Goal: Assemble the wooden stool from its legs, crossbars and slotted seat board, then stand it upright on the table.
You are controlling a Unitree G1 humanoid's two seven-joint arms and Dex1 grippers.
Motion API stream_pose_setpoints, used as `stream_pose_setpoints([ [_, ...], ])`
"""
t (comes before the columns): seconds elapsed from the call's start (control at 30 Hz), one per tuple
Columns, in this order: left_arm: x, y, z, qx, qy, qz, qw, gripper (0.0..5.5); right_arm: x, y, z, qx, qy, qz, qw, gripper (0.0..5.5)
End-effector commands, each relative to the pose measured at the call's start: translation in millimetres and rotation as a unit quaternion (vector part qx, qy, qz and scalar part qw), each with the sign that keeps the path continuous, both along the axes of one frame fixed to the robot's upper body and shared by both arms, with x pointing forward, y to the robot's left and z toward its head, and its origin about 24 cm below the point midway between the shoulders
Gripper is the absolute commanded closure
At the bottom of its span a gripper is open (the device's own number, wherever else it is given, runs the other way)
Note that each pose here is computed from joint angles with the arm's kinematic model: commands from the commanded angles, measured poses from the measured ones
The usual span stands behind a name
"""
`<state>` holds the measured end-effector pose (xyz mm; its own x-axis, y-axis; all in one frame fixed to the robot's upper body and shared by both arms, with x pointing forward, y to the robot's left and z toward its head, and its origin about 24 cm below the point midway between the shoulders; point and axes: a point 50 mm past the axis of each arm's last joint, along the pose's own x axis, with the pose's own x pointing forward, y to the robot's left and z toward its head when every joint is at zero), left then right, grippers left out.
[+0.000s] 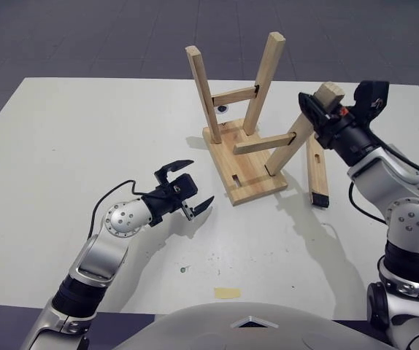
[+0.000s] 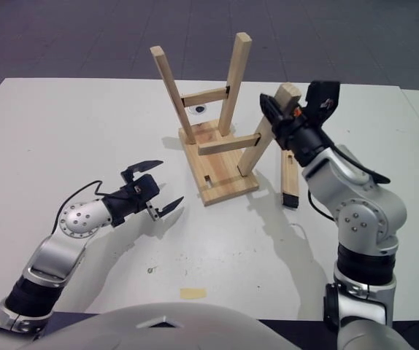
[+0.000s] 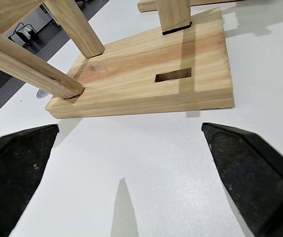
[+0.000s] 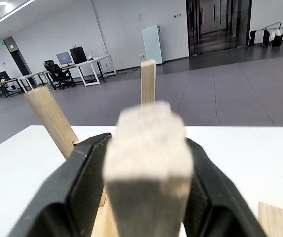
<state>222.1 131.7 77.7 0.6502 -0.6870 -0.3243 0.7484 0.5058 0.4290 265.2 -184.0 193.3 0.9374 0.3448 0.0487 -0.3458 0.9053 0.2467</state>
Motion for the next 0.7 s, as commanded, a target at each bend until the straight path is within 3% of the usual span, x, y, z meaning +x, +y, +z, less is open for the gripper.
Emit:
stream_pose_setpoints([
  [0.03, 2.9, 1.2, 1.5, 0.004, -0.002, 0.000, 1.000, 0.10, 3.3, 1.1, 21.8, 0.028, -0.042, 0.000, 0.999, 2.68],
  [0.23, 3.8, -0.4, 1.2, 0.001, -0.001, 0.000, 1.000, 0.10, 11.5, 0.1, 77.9, 0.086, -0.128, 0.006, 0.988, 1.68],
  [0.47, 9.5, -5.5, 2.5, 0.000, -0.012, -0.004, 1.000, 0.10, 46.0, -1.4, 138.2, 0.122, -0.193, 0.019, 0.973, 0.60],
  [0.53, 10.0, -6.6, 2.2, 0.000, -0.013, -0.004, 1.000, 0.10, 57.6, 2.7, 114.7, 0.117, -0.147, 0.023, 0.982, 0.33],
  [0.63, 9.4, -8.6, 1.3, -0.006, -0.011, -0.001, 1.000, 0.10, 63.6, 6.3, 21.3, 0.065, 0.011, 0.017, 0.998, 0.12],
  [0.7, 9.7, -8.8, 1.7, -0.006, -0.011, -0.001, 1.000, 0.10, 53.6, 5.9, -16.7, 0.047, 0.071, 0.010, 0.996, 0.12],
])
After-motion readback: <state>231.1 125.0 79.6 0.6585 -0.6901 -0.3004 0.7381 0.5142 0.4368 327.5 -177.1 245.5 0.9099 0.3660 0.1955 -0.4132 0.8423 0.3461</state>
